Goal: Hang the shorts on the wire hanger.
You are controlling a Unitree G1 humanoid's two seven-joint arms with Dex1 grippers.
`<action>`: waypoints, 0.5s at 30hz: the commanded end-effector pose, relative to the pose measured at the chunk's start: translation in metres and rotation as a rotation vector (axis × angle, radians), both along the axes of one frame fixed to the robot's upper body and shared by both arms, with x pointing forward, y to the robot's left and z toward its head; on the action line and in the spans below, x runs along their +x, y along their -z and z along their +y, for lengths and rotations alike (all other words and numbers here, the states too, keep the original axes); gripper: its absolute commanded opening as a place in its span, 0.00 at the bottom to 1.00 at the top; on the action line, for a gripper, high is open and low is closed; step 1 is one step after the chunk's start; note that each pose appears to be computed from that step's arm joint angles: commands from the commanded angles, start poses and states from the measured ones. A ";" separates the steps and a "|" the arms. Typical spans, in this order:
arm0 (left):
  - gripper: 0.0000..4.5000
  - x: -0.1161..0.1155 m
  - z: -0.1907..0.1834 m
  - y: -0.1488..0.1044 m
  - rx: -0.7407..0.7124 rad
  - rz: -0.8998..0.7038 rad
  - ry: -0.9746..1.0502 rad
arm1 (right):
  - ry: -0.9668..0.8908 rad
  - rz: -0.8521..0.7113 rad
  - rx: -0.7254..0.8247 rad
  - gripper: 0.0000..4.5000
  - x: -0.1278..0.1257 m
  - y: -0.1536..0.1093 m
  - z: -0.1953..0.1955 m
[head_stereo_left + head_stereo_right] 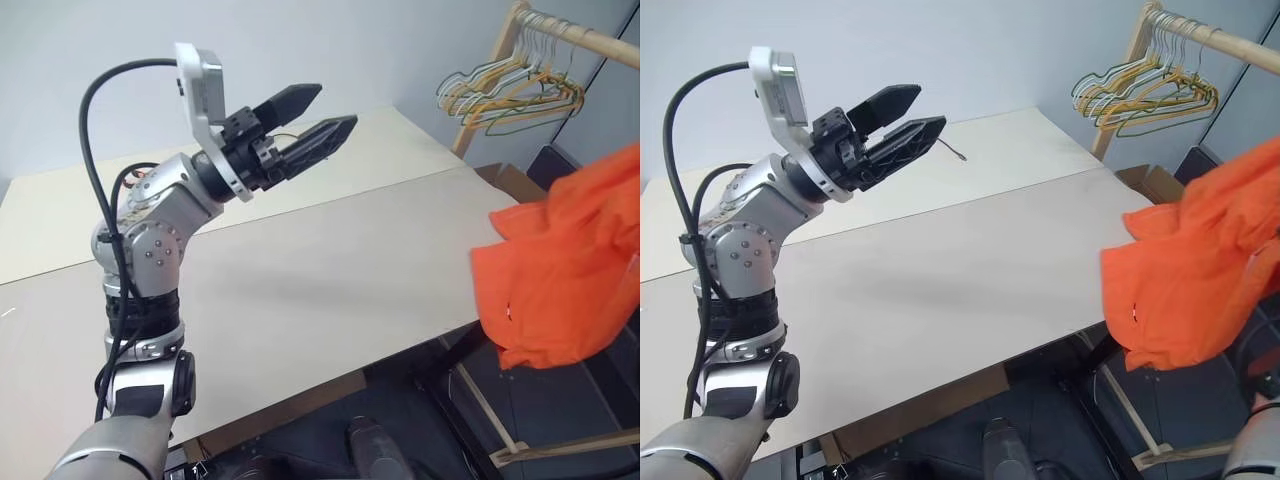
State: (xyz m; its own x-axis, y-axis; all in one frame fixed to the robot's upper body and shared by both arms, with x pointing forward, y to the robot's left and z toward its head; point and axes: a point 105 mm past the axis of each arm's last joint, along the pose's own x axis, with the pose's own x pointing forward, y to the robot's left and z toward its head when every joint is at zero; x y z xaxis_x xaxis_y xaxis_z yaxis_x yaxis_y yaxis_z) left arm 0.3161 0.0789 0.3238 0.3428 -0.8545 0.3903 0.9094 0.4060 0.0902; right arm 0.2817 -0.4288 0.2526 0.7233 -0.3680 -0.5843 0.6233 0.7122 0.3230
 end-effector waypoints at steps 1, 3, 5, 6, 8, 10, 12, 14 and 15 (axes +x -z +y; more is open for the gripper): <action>1.00 -0.010 -0.001 -0.009 0.002 -0.054 0.015 | 0.072 -0.036 0.000 0.00 -0.003 -0.011 -0.018; 1.00 -0.011 -0.002 -0.008 0.007 -0.056 0.015 | 0.099 -0.034 0.011 0.00 -0.004 -0.010 -0.025; 1.00 -0.011 -0.002 -0.008 0.010 -0.055 0.016 | 0.117 -0.041 0.027 0.00 -0.004 -0.009 -0.030; 1.00 -0.011 -0.002 -0.008 0.012 -0.056 0.016 | 0.124 -0.042 0.024 0.00 -0.004 -0.009 -0.032; 1.00 -0.011 -0.002 -0.007 0.015 -0.057 0.015 | 0.150 -0.049 0.021 0.00 -0.007 -0.009 -0.039; 1.00 -0.010 -0.002 -0.007 0.017 -0.056 0.015 | 0.177 -0.055 0.016 0.00 -0.010 -0.008 -0.047; 1.00 -0.011 -0.002 -0.006 0.023 -0.055 0.019 | 0.204 -0.059 0.008 0.00 -0.014 -0.007 -0.054; 1.00 -0.011 -0.003 -0.006 0.028 -0.055 0.022 | 0.231 -0.062 0.001 0.00 -0.019 -0.006 -0.061; 1.00 -0.011 -0.003 -0.005 0.029 -0.054 0.023 | 0.243 -0.065 -0.001 0.00 -0.021 -0.005 -0.064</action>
